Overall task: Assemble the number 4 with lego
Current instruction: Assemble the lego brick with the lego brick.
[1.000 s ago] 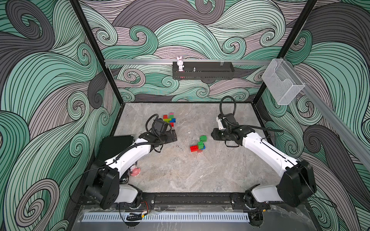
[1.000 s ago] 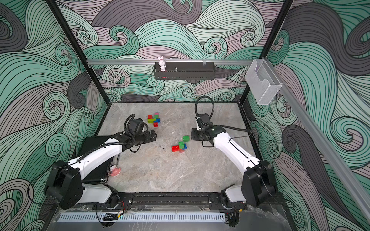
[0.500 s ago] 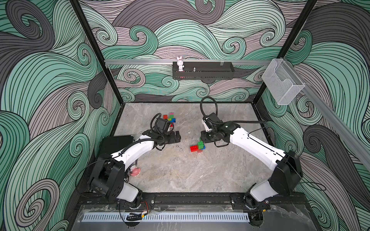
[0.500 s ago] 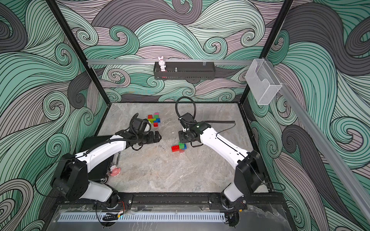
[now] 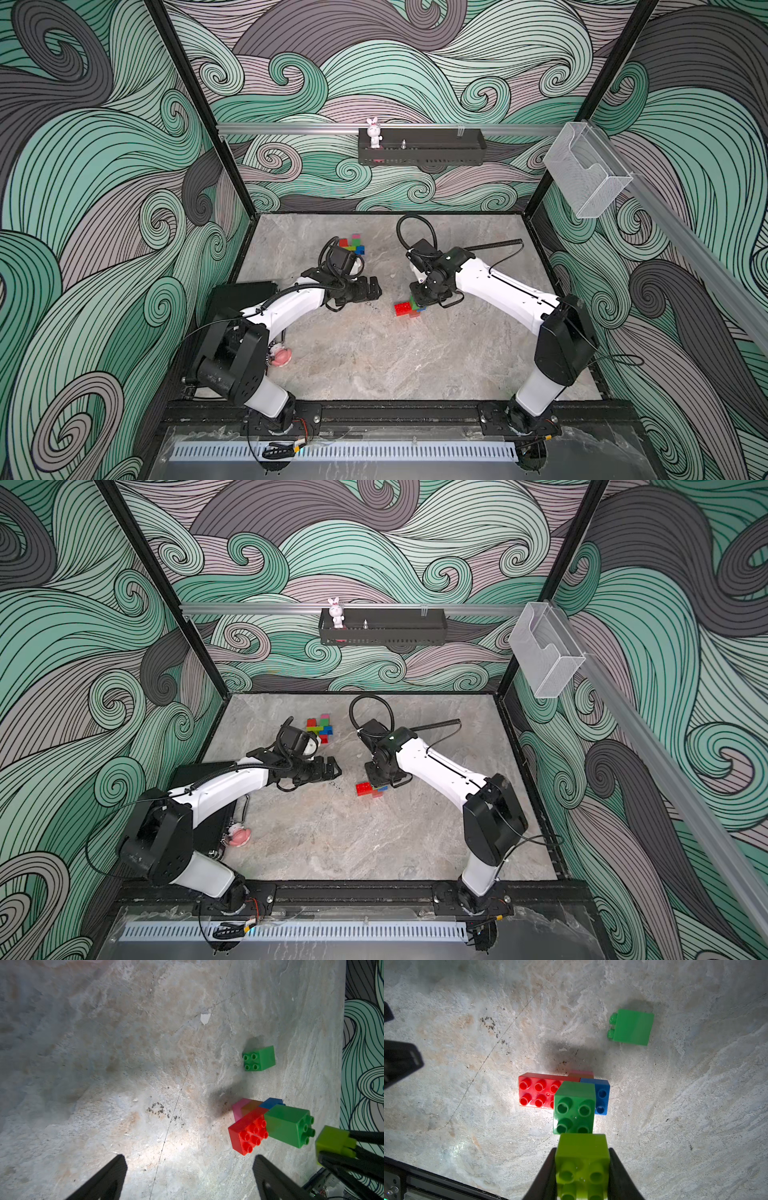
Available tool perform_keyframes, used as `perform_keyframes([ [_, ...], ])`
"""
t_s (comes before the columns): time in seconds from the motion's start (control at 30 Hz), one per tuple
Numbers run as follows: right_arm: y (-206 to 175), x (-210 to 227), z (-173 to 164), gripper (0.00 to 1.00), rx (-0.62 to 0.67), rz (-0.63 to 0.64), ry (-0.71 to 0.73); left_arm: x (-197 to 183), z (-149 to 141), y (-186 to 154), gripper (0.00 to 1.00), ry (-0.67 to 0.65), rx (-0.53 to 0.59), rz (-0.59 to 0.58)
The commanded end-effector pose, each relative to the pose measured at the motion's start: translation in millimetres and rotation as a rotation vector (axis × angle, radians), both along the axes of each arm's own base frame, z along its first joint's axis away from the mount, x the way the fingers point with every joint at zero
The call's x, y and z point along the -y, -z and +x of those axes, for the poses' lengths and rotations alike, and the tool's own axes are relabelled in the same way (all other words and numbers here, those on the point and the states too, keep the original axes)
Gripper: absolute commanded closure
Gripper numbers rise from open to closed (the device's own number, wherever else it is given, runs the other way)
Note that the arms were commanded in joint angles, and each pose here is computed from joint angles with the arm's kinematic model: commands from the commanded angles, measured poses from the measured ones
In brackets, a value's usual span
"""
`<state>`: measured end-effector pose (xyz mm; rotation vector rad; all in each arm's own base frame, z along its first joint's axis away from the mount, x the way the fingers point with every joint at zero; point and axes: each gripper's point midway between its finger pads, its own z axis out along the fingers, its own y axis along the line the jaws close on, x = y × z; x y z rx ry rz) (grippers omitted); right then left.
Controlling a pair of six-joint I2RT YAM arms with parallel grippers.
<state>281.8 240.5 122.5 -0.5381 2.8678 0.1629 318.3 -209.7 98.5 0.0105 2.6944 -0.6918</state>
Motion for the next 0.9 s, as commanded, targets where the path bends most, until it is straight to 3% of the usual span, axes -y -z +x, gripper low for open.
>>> perform_keyframes([
  [0.0, -7, -6, 0, 1.0, -0.003, 0.014, -0.002, 11, 3, -8, 0.01, 0.031, 0.003, -0.03],
  [0.87, 4, -15, 16, 1.0, -0.024, -0.024, 0.027, 16, -4, 20, 0.01, 0.057, -0.081, -0.019],
])
